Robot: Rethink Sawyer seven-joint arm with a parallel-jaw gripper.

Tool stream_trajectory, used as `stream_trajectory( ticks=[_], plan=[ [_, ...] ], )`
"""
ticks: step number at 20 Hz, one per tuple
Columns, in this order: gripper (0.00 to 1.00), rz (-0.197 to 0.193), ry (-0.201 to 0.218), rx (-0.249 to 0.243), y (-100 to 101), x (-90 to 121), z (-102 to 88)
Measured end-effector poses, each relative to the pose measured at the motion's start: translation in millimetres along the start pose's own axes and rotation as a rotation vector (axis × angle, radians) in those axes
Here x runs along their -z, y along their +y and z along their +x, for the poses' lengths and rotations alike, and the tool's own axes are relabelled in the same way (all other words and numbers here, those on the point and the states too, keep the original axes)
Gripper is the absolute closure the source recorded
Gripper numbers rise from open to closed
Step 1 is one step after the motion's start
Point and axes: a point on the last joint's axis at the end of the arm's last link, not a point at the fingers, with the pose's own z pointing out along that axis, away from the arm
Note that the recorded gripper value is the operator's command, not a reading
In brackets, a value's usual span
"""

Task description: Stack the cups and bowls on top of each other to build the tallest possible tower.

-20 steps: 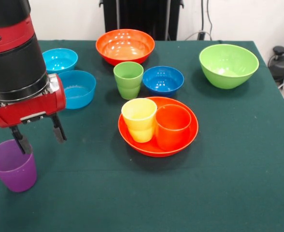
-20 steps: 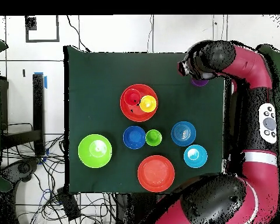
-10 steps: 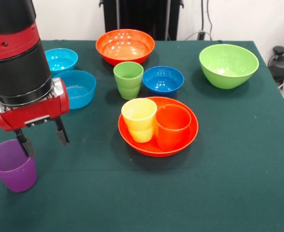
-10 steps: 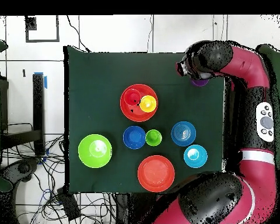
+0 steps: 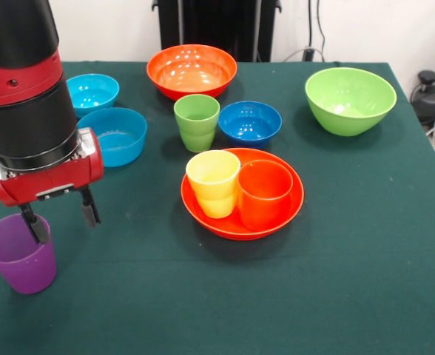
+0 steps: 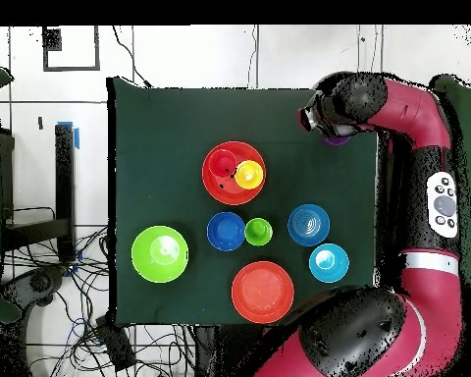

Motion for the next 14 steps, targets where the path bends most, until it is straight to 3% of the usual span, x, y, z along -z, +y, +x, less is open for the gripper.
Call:
stream_trajectory(
  ticks=[14],
  plan=[
    [0.0, 0.01, 0.012, 0.001, -2.8, -2.4, 4.3]
  ],
)
